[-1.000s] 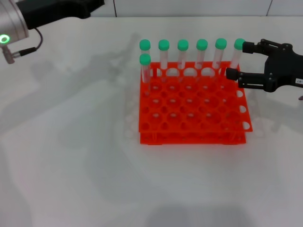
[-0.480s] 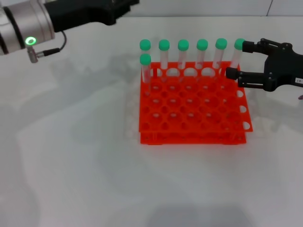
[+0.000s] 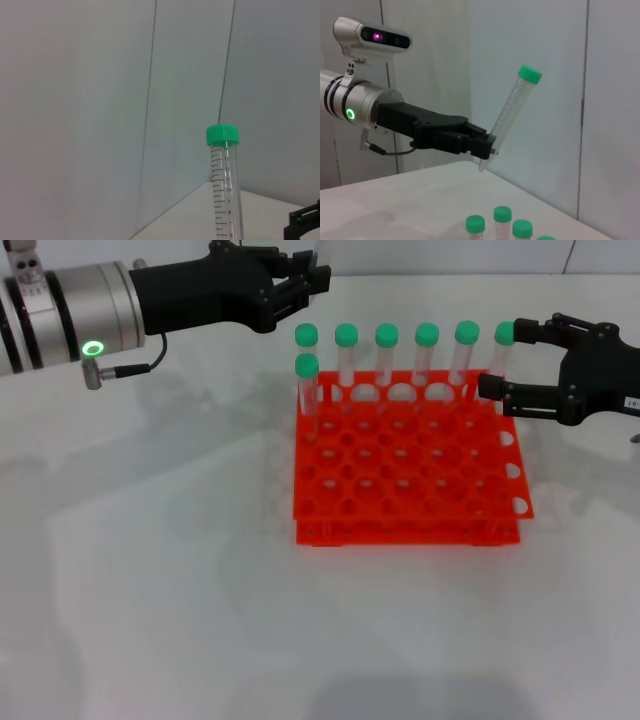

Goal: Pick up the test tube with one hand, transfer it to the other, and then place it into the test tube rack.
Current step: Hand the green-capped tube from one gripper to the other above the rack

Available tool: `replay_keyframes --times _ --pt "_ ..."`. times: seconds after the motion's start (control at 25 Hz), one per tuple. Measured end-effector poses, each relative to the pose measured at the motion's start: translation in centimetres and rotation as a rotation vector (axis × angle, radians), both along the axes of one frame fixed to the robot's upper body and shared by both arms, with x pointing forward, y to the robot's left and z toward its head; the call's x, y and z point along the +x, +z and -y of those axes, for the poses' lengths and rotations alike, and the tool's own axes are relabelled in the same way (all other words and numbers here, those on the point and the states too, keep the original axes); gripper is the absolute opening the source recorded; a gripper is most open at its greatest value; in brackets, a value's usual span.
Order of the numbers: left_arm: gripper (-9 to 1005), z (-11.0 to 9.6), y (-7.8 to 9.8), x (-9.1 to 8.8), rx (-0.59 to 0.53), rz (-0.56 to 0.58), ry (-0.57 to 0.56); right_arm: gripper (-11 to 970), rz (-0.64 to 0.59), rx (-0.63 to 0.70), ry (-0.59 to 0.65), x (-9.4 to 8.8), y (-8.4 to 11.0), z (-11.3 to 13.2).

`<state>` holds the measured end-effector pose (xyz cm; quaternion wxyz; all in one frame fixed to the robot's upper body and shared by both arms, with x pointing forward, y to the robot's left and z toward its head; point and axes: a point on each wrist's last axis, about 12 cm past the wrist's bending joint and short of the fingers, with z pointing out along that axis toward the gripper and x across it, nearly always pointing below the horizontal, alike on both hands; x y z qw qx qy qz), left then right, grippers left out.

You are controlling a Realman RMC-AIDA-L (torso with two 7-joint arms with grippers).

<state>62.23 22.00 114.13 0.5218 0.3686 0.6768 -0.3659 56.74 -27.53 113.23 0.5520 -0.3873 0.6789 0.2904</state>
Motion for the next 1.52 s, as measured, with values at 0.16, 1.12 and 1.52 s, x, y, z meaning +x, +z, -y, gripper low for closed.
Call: replay_keyframes --times 0.16,1.12,1.52 --pt "238 0.0 -0.1 -0.3 -0.002 0.007 -0.018 845 0.004 0.001 0.001 0.1 0.1 -0.1" --pt "248 0.9 -0.6 -1.1 0.003 0.004 -0.081 843 0.037 0.008 0.016 1.1 1.4 -0.8" --pt "252 1.0 -1.1 -1.5 0.014 -0.014 -0.100 843 0.051 0.019 0.026 1.4 1.9 -1.1"
